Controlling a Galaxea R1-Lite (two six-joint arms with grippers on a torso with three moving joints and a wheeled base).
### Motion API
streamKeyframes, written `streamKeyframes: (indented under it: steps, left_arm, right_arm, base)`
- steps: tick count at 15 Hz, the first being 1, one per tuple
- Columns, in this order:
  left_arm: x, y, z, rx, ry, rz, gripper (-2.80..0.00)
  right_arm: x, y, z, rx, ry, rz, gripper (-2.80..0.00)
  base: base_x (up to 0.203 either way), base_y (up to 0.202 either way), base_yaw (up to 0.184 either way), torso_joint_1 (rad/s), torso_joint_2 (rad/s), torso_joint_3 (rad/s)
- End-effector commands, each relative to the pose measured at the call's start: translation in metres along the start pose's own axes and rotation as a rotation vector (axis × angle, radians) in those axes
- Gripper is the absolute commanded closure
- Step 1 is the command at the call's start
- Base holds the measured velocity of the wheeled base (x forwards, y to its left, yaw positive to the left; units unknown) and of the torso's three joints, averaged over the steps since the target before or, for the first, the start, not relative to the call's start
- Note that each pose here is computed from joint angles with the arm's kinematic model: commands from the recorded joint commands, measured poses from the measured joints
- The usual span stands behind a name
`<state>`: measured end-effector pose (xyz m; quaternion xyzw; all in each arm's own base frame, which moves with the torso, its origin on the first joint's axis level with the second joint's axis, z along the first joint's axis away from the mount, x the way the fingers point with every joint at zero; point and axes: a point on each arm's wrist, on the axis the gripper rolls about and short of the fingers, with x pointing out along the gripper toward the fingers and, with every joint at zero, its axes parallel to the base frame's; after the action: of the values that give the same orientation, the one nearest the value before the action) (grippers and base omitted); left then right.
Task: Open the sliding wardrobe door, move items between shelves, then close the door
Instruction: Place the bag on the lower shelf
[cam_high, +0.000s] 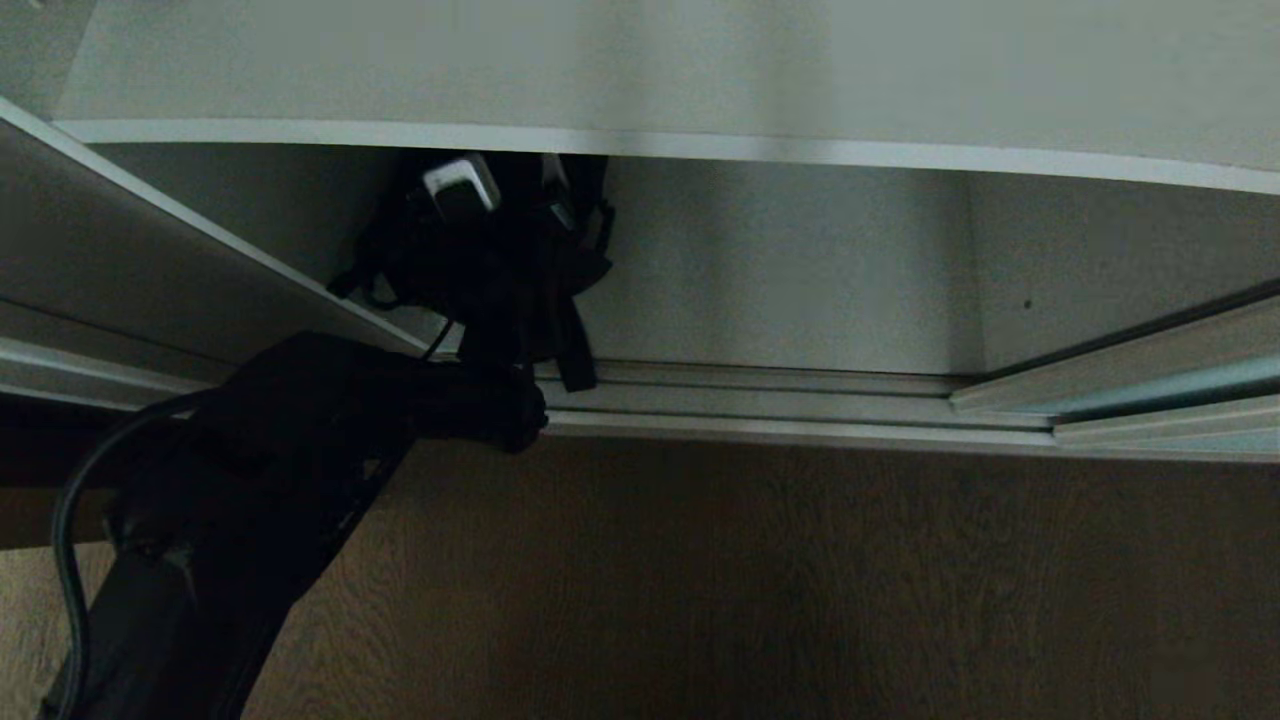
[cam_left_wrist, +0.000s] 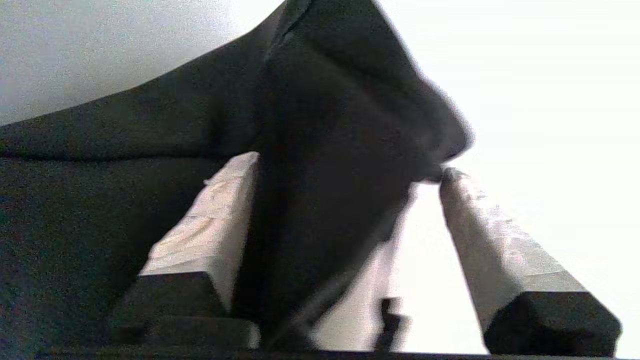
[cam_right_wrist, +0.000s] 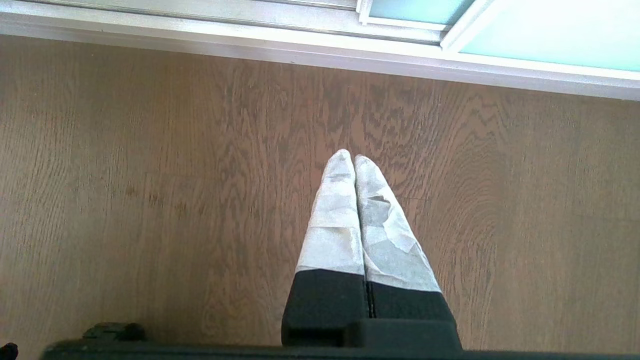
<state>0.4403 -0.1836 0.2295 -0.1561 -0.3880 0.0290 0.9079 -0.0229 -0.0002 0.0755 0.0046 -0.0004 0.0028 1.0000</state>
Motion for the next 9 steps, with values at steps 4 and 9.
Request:
streamKeyframes:
  steps: [4,9]
  left_arm:
    - [-0.02,-0.035,0.028,-0.027,0.047,-0.063,-2.8]
    - [-0.033,-0.052,0.048,-0.019,0.07,-0.143,-2.8]
  right_arm:
    - [0.0,0.0,0.0,0.0,-0.002,0.001,0.0]
    - [0.0,0.0,0.0,0.0,-0.002,0.001,0.0]
  base:
    - [0.0,0.0,0.0,0.0,0.0,0.0]
    - [0.0,0.0,0.0,0.0,0.0,0.0]
